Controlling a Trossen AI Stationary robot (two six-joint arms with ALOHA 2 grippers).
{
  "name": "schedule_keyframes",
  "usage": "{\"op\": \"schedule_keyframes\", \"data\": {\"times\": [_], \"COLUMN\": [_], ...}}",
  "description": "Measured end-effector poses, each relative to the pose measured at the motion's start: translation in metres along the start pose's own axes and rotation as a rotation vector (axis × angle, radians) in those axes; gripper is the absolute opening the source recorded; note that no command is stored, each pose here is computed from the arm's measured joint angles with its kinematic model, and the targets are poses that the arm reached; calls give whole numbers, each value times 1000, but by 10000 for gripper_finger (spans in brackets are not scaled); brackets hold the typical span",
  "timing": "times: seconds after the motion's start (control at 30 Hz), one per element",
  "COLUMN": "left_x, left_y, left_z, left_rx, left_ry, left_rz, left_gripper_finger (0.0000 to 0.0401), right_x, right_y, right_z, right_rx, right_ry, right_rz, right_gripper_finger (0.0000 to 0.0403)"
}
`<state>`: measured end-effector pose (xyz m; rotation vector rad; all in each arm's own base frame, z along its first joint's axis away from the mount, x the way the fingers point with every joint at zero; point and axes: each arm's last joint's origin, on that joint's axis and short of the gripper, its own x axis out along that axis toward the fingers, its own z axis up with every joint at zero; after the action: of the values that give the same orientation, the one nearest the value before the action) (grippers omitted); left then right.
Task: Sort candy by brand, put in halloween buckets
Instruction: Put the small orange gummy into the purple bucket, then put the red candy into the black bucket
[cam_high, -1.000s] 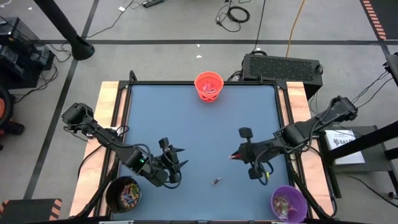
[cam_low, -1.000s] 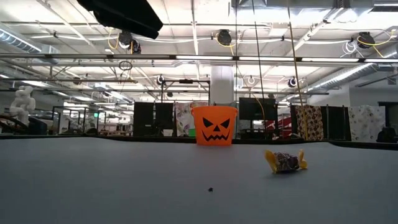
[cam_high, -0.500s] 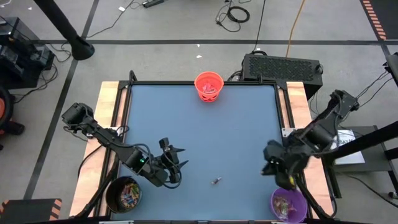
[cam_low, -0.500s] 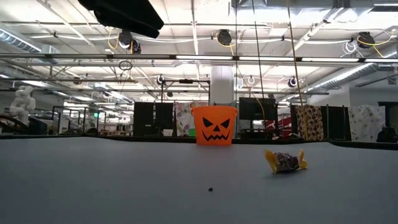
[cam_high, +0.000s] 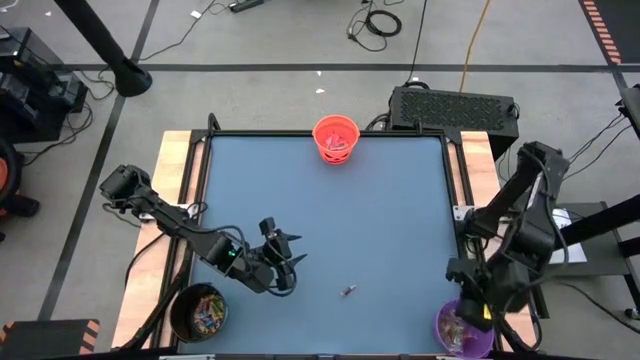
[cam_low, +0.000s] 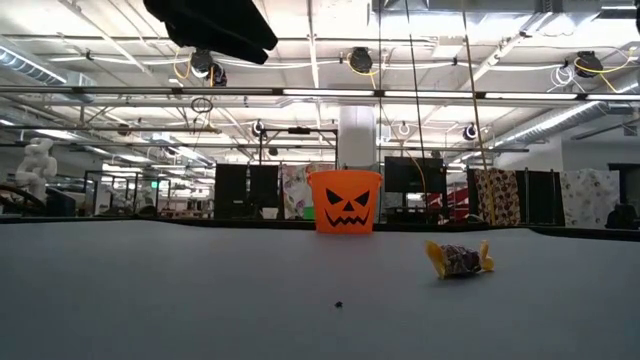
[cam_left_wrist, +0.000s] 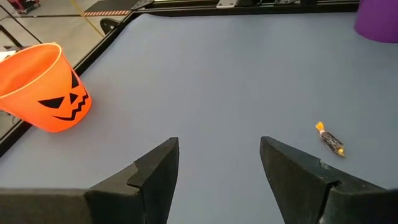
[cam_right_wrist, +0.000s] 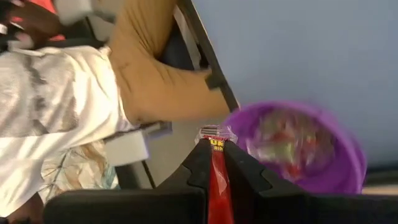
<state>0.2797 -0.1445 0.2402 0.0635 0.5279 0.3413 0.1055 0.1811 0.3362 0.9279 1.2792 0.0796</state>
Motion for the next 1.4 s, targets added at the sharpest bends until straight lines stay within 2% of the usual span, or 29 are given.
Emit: {"op": "schedule_keyframes", "data": {"times": [0.23, 0.37, 0.5, 0.6, 0.7, 0.83, 0.93, 1.07, 1.23, 1.4], "left_x": [0, 0, 0, 0, 0, 2, 13, 38, 78, 103], "left_y": [0, 0, 0, 0, 0, 2, -5, -29, -46, -55], "left_z": [0, 0, 0, 0, 0, 1, 4, 0, -15, -30], "left_rx": [2, 2, 6, 13, 31, 17, -14, 20, -25, -16], "left_ry": [1, 2, 2, 3, 2, 7, -9, -88, -189, -184], "left_rz": [-1, -1, -1, -1, 0, -15, -110, -255, -255, -234], "left_gripper_finger": [233, 233, 233, 233, 233, 233, 233, 233, 233, 233], "right_x": [31, 57, 83, 95, 99, 92, 83, 68, 57, 53], "right_y": [3, 2, -4, -8, -9, -7, -3, 12, 24, 27], "right_z": [-23, -31, -36, -40, -40, -38, -35, -32, -13, 16], "right_rx": [70, 118, 172, 175, 163, 144, 116, 94, -74, -310], "right_ry": [47, 27, 7, 48, 46, 11, -56, -162, -413, -702], "right_rz": [-116, -224, -371, -455, -469, -424, -374, -277, -250, -333], "right_gripper_finger": [24, 27, 49, 79, 111, 145, 154, 155, 155, 155]}}
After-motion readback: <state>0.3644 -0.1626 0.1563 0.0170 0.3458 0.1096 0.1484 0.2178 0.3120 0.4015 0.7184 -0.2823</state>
